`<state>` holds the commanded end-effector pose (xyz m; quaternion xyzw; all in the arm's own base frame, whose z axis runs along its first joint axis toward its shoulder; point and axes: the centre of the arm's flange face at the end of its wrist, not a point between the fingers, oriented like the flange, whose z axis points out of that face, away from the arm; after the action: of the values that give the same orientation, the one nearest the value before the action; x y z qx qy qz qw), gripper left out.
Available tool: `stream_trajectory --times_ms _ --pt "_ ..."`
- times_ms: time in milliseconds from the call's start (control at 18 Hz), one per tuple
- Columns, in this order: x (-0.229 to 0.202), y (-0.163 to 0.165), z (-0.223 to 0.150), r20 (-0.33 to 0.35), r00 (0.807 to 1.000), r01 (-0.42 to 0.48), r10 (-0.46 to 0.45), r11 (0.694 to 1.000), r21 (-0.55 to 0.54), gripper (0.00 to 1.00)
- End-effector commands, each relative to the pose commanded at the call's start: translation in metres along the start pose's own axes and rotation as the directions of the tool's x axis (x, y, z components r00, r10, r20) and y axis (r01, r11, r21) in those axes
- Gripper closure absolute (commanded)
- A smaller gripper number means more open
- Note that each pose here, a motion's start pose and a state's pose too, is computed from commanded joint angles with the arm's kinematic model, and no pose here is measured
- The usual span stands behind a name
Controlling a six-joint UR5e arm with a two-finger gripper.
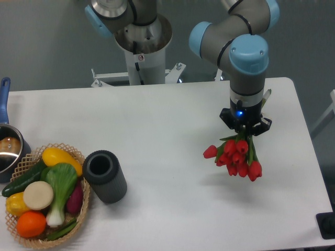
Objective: Insert the flowers into the vase
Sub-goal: 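Carry the red tulip bunch in the gripper toward the black vase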
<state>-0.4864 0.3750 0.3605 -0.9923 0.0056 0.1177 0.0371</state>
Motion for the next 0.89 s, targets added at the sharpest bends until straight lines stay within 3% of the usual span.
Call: stream_trajectory --times_ms 333,444,611,778,889 --pt "0.007 -0.009 -0.034 -0.009 0.999 0.034 -0.033 0.990 0.137 1.00" --pt "0.014 -0.021 -0.044 -0.035 0.999 0.045 -0.038 0.973 0.228 1.00" --pt "0.027 -0.038 -0.071 -0.121 0.991 0.100 -0.053 0.903 0.417 1.00" --pt "0.039 -0.051 -0.100 -0.217 0.975 0.165 -0.047 0.807 0.566 1.00" --pt "0.048 -0.061 -0.116 -0.305 0.951 0.236 -0.042 0.736 0.634 1.00"
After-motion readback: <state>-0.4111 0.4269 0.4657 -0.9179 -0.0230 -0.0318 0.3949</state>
